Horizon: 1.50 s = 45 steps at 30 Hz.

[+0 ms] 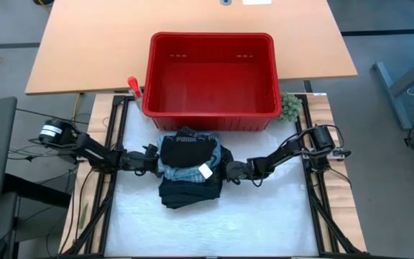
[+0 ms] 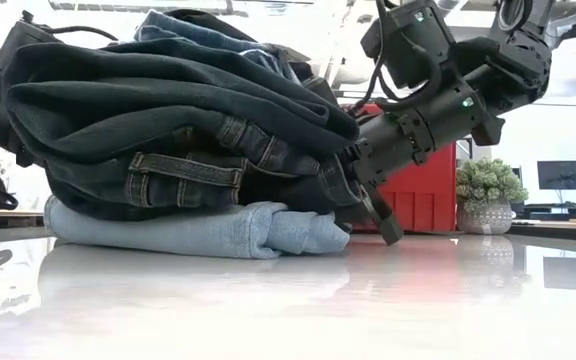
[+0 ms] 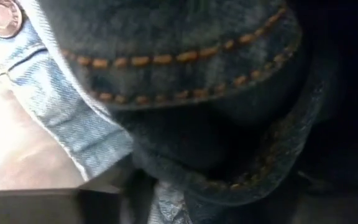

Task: Fold Laundry from Bin
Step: Put the folded clothes into the red laundry bin

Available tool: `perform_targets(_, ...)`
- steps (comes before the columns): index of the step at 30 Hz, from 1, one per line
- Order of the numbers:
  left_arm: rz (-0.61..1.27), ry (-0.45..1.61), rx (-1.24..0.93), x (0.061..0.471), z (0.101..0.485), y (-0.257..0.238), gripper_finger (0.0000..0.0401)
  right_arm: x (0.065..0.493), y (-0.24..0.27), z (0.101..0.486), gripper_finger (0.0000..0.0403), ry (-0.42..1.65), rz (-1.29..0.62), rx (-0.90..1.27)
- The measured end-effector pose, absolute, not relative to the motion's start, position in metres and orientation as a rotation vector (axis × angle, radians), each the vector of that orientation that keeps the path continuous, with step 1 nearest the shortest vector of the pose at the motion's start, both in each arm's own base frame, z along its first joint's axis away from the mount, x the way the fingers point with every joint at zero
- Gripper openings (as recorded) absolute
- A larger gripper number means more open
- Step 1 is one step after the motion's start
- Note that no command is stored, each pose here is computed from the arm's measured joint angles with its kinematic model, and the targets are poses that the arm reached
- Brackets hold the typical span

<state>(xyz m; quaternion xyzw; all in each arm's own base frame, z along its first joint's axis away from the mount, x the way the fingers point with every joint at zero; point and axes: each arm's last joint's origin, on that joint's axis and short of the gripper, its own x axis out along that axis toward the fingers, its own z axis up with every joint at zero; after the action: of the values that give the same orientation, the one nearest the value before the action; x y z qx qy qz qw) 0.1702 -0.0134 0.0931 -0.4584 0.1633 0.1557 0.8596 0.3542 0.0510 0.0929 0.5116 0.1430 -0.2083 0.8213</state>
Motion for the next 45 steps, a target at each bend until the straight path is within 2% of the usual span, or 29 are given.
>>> perform_targets(4,0.332,0.315,-0.938,0.172,0.097,-0.013,0.0111,0.354,0.051,0.092,0.0148,0.301,-0.466,1.067)
perform_targets(5,0.331,0.312,-0.938,0.173,0.097,-0.013,0.0093,0.354,0.051,0.092,0.0123,0.298,-0.469,1.056)
perform_targets(6,0.331,0.311,-0.939,0.173,0.098,-0.013,0.0088,0.354,0.051,0.092,0.0115,0.296,-0.470,1.043)
perform_targets(15,0.240,0.244,-0.916,0.179,0.108,-0.018,0.0088,0.353,0.056,0.113,0.0116,0.260,-0.412,0.890)
perform_targets(22,0.155,0.216,-0.854,0.202,0.125,-0.022,0.0088,0.349,0.052,0.142,0.0116,0.241,-0.383,0.798)
perform_targets(36,0.103,0.183,-0.859,0.222,0.143,-0.016,0.0087,0.333,0.050,0.180,0.0116,0.273,-0.392,0.796)
perform_targets(45,0.075,0.157,-0.793,0.240,0.185,-0.010,0.0087,0.323,0.039,0.216,0.0116,0.188,-0.357,0.754)
